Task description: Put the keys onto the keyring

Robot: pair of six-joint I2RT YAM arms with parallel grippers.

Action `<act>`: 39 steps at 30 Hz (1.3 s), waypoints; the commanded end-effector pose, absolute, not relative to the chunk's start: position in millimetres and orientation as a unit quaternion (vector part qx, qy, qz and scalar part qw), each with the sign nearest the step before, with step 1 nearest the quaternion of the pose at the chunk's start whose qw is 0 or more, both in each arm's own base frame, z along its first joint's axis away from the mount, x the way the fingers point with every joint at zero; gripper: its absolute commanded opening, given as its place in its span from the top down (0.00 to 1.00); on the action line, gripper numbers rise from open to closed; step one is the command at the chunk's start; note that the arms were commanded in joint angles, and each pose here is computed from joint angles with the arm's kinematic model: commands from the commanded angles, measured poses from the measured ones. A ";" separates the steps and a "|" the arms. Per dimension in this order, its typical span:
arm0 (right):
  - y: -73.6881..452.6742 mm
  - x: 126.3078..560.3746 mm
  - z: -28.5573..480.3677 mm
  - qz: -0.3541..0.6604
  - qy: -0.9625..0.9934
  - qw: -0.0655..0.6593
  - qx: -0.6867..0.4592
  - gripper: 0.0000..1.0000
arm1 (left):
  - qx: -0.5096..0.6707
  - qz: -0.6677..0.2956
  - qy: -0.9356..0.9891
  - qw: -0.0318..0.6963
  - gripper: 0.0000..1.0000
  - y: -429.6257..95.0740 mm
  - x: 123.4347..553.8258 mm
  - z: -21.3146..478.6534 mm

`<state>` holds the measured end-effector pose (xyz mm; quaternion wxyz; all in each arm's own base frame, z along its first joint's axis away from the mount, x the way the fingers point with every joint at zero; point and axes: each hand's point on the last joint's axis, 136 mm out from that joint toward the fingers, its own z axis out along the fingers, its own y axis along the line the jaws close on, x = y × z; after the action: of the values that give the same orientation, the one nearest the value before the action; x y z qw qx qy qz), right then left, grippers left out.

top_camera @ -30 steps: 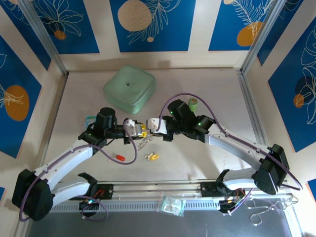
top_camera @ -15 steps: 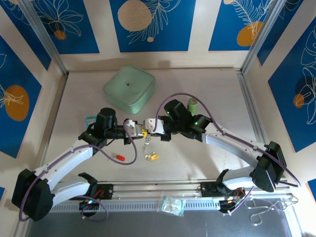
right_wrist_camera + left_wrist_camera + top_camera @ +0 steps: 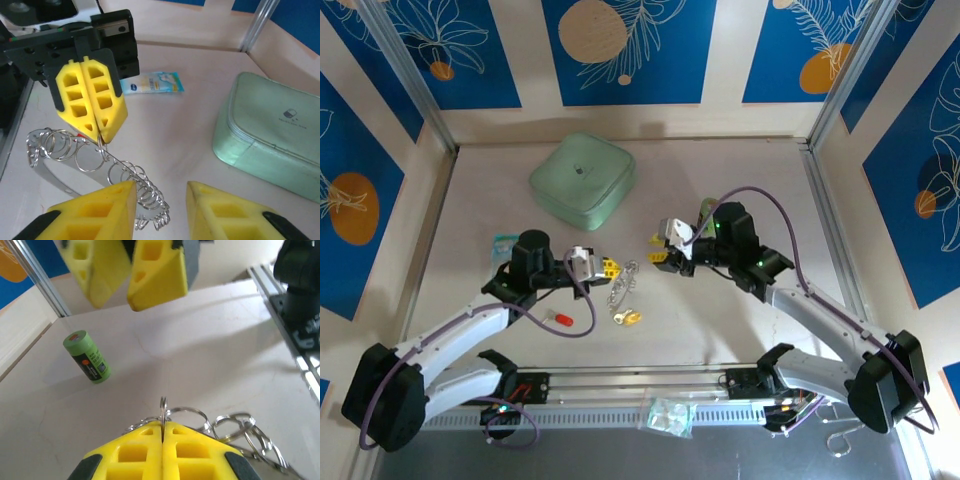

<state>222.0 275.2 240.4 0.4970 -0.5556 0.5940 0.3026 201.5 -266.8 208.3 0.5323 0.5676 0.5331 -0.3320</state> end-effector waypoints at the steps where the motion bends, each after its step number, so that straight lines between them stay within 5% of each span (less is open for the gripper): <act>1: 287.8 208.7 246.3 0.347 0.567 0.498 -0.557 0.69 | 0.535 -0.384 0.481 0.579 1.00 -272.2 191.3 251.0; 39: 316.7 195.0 257.3 0.373 0.528 0.503 -0.574 0.84 | 0.510 -0.455 0.463 0.564 1.00 -276.8 181.1 257.3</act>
<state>196.8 311.1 242.3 0.4936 -0.5687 0.5469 0.3659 191.4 -275.3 248.1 0.5591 0.4985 0.4930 -0.4425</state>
